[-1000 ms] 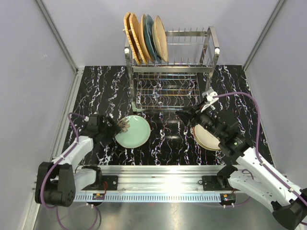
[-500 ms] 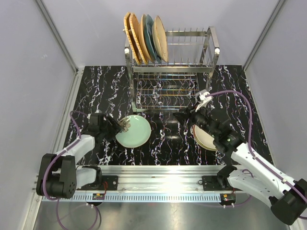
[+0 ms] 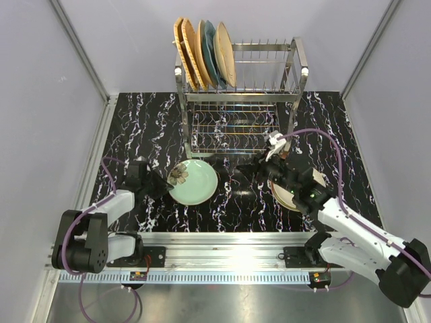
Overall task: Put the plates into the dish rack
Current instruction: Grab a plate with the left arm, then pass the plate from the left arm to the right
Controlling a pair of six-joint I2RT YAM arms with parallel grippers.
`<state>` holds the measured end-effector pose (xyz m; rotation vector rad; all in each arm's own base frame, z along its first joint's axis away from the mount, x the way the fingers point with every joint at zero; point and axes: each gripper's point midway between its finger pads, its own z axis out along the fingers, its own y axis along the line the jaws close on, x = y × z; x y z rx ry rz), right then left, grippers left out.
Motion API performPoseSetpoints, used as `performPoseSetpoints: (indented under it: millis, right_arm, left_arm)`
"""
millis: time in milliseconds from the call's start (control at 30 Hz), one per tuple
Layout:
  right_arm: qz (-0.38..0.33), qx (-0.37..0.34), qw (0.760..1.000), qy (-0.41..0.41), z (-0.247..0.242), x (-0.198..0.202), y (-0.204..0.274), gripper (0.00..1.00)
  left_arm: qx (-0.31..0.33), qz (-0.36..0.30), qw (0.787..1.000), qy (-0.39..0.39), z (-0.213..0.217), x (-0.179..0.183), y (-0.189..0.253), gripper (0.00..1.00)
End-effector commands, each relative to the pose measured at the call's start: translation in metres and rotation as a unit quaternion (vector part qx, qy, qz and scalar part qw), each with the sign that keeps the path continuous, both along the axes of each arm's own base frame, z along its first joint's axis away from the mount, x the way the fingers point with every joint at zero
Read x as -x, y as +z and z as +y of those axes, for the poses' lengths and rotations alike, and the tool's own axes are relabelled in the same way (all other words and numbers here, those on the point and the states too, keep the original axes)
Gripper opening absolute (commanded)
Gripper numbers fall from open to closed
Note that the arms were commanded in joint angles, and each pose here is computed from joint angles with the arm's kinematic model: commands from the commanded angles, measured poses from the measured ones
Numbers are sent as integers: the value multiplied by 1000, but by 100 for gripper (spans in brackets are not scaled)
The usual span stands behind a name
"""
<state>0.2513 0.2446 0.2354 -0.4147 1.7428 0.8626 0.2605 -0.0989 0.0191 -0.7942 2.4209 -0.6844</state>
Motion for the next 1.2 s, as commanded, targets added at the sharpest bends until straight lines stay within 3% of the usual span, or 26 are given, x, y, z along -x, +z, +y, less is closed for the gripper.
performPoseSetpoints:
  millis: [0, 467, 533, 900, 1167]
  right_arm:
    - [-13, -6, 999, 31, 21, 9, 1, 48]
    - [-50, 89, 989, 103, 101, 61, -47, 65]
    - [-64, 108, 985, 117, 113, 70, -55, 71]
    - [-159, 183, 957, 156, 183, 92, -69, 73]
    - [-192, 250, 938, 145, 212, 82, -101, 73]
  left_arm:
    - [-20, 26, 999, 0, 6, 13, -12, 2]
    - [-1, -26, 1000, 8, 3, 7, 45, 0]
    - [-5, -34, 999, 6, 3, 6, 53, 0]
    - [-15, -55, 998, -8, 5, 9, 86, 0]
    - [-15, -58, 998, -22, 3, 11, 101, 0]
